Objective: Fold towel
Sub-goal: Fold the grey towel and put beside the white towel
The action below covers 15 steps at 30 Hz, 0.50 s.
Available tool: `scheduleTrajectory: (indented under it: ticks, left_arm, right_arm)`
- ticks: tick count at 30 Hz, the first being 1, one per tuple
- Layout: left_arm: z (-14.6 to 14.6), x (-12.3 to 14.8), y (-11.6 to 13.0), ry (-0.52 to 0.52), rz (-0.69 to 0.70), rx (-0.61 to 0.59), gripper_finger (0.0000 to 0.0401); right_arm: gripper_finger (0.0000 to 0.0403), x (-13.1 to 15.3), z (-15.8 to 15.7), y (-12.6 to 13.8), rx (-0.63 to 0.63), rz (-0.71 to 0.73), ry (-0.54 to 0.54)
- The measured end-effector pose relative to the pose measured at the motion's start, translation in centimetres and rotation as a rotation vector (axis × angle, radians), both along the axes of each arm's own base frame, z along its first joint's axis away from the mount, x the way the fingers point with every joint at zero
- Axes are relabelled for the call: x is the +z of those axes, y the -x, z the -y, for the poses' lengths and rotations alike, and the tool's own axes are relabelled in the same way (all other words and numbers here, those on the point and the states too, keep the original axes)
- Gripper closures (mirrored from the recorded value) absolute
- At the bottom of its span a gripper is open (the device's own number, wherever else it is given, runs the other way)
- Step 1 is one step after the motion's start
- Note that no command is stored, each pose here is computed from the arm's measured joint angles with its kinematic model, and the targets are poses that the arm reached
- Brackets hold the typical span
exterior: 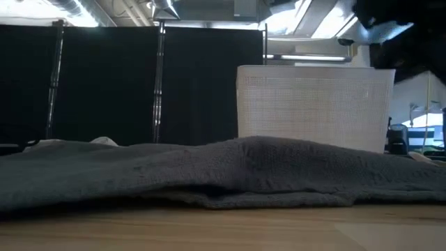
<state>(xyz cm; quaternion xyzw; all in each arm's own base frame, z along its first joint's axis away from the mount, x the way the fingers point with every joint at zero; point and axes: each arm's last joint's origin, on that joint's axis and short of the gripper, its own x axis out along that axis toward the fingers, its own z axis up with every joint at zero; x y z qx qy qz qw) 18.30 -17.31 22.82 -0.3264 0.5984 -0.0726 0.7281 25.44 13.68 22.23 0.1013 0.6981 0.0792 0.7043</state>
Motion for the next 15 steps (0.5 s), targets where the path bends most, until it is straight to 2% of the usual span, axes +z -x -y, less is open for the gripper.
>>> scheduleTrajectory:
  ticks: [2, 5, 7, 9, 12, 15]
  left_arm:
    - [-0.7, 0.4, -0.5, -0.116, 0.138, 0.014, 0.0254]
    - [-2.1, 0.3, -1.5, -0.440, 0.361, 0.091, 0.0256]
    - [-3.2, -0.5, -2.1, -0.656, 0.437, 0.165, 0.0259]
    - [-4.3, -1.6, -2.4, -0.811, 0.449, 0.211, 0.0261]
    - [-5.9, -3.4, -2.7, -0.881, 0.403, 0.303, 0.0262]
    - [-6.8, -5.6, -2.4, -0.899, 0.332, 0.345, 0.0263]
  right_arm:
    - [0.0241, 0.0, -0.1, -0.8, 0.039, 0.139, 0.073]
    - [0.0247, -0.6, -0.3, -2.7, 0.122, 0.456, 0.193]
    - [0.0250, -1.4, -0.3, -3.8, 0.163, 0.657, 0.289]
    - [0.0254, -2.3, 0.0, -4.8, 0.141, 0.818, 0.385]
    - [0.0259, -4.0, 1.0, -5.6, 0.079, 0.883, 0.421]
    - [0.0260, -6.1, 1.8, -5.6, 0.053, 0.824, 0.409]
